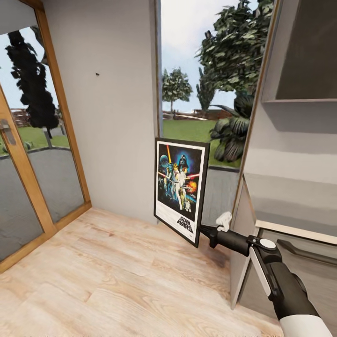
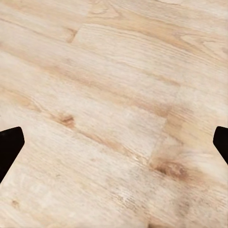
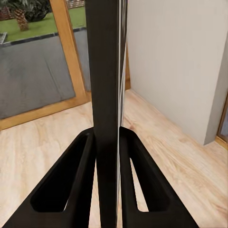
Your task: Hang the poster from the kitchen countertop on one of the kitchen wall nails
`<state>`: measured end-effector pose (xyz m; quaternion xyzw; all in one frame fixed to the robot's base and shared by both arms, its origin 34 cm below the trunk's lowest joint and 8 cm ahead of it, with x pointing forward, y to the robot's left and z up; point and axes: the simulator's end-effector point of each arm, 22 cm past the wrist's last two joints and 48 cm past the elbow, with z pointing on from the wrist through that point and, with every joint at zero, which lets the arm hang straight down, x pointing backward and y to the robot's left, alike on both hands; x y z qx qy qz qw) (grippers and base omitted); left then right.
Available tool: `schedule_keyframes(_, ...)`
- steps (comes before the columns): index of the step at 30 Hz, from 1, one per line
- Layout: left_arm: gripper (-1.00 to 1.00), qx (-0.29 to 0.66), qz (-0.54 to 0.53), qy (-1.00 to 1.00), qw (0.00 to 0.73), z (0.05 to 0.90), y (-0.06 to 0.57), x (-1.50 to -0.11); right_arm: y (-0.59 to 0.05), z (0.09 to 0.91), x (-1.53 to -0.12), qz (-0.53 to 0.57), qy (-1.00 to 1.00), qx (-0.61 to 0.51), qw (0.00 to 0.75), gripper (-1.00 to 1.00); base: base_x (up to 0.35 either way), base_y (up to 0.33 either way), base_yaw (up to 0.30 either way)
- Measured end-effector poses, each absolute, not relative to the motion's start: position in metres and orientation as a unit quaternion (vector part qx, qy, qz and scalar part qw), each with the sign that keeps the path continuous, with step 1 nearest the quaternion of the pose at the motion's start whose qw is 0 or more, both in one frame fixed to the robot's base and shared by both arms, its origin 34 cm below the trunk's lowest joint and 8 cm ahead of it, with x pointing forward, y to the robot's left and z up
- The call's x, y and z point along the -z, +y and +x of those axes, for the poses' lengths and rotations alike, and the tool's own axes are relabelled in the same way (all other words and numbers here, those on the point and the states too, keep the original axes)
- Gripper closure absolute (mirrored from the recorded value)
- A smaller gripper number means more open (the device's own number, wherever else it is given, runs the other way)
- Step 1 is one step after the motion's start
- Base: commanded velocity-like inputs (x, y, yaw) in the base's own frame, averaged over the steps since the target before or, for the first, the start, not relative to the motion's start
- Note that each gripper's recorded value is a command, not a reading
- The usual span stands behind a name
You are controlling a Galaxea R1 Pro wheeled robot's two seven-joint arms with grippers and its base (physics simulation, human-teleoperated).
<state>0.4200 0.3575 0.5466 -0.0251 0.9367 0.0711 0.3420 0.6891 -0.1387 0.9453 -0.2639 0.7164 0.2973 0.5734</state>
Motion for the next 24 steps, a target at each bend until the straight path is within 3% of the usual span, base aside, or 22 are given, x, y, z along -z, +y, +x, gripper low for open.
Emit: schedule_keyframes(24,-1.00,-0.071,-0.025,0.939,0.336,0.417,0.357,-0.581,-0.139,0.690,-0.981,-0.263,0.717,-0.299,0.572,1.00,0.000,0.000,0.000)
